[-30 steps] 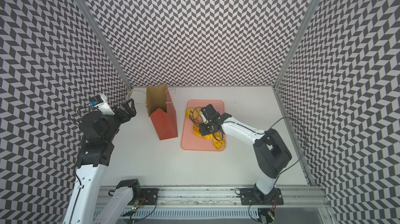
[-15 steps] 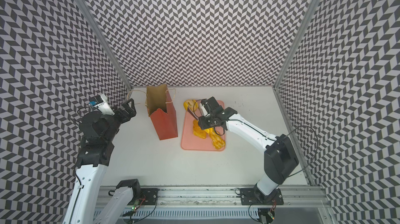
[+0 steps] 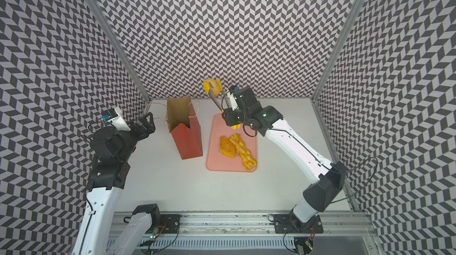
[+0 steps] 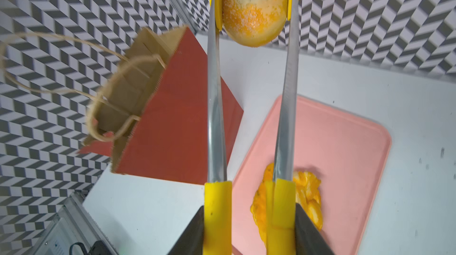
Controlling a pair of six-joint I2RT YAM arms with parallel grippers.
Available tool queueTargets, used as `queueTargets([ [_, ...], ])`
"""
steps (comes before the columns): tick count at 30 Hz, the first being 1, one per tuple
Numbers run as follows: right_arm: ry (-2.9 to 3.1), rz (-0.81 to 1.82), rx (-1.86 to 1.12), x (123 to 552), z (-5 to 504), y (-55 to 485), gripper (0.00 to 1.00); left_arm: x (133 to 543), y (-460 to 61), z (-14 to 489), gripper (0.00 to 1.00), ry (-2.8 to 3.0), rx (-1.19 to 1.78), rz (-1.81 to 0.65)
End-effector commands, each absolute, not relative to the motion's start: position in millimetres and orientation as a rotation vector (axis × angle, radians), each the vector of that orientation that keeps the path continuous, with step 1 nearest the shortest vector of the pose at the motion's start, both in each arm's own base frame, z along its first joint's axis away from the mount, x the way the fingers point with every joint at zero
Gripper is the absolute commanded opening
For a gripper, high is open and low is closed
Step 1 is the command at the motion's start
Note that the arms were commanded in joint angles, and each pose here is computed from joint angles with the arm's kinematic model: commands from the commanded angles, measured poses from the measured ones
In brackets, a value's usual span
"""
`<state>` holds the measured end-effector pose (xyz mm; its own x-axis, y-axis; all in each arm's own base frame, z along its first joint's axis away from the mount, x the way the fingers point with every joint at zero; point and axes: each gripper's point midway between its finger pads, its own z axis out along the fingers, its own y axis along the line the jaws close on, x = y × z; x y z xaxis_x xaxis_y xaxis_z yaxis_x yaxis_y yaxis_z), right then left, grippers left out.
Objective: Pack bread into a paper bag
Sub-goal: Place the fake bread in the paper bag.
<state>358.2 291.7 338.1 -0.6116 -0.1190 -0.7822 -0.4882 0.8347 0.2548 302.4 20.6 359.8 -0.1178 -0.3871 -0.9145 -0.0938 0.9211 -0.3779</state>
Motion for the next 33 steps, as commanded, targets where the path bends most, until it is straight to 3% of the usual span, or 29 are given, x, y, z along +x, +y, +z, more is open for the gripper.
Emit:
queueTargets([
  [1,2.054,0.621,-0.496,353.3,383.3,294.3,0.3,301.4,21.0,365.2,0.98,1.657,-0.357,-0.264],
  [23,1.846,0.957,-0.88,284.1,422.1,331.5,0.29,302.2,22.7,363.9,0.98,1.656,-0.361,-0.269],
  [33,1.887,1.025,-0.974,274.6,387.9,353.4,0.29,301.8,22.2,364.0,0.98,1.657,-0.359,-0.269],
])
